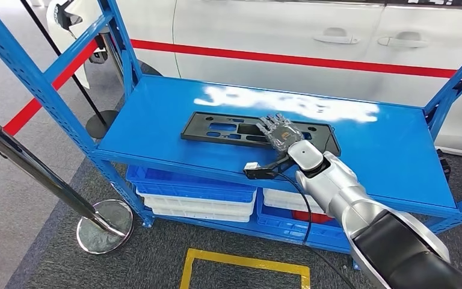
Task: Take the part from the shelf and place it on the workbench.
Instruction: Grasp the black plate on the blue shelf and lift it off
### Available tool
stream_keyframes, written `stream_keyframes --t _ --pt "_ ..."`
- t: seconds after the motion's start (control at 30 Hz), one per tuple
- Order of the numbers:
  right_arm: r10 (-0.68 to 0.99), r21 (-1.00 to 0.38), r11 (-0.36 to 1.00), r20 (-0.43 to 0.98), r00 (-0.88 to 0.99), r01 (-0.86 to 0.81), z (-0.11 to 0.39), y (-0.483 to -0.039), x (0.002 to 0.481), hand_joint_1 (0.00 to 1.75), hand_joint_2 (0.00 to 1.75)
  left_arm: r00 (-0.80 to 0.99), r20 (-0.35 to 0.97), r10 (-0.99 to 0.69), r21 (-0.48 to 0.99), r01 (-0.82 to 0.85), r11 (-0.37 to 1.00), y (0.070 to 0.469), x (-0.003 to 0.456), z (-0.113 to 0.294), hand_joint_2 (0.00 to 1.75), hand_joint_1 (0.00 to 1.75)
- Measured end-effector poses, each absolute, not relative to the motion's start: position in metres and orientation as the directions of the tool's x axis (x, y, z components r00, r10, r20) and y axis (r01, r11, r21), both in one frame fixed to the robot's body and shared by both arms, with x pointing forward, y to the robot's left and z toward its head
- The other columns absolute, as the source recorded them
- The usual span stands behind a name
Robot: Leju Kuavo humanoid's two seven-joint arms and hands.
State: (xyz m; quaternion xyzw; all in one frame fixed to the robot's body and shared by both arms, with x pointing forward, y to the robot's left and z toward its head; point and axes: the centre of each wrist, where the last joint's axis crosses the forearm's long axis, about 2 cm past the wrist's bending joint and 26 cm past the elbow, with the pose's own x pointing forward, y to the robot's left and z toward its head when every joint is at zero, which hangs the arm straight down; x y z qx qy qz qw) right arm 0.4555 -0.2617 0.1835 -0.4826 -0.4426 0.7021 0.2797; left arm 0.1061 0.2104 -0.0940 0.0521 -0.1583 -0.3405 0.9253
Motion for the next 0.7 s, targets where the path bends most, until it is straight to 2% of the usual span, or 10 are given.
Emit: stream_keyframes --t 0.07,0.1,0.7 --pt "0.818 -0.889 -0.456 -0.433 -0.378 0.031 0.1831 -0.2620 0.4555 1.68 1.75 0.718 0.258 -0.647 0.205 0.613 0.763 0.2104 0.1068 -0.0938 0.00 0.00" --pt "0.818 -0.889 -0.458 -0.434 -0.377 0.029 0.1829 -0.2624 0.4555 1.75 1.75 0.717 0.259 -0.647 0.206 0.613 0.763 0.2104 0.1074 -0.0937 0.00 0.00" --pt "0.808 -0.886 -0.464 -0.432 -0.401 0.021 0.1810 -0.2620 0.4554 1.75 1.75 0.708 0.261 -0.656 0.212 0.621 0.755 0.2103 0.1096 -0.0931 0.00 0.00"
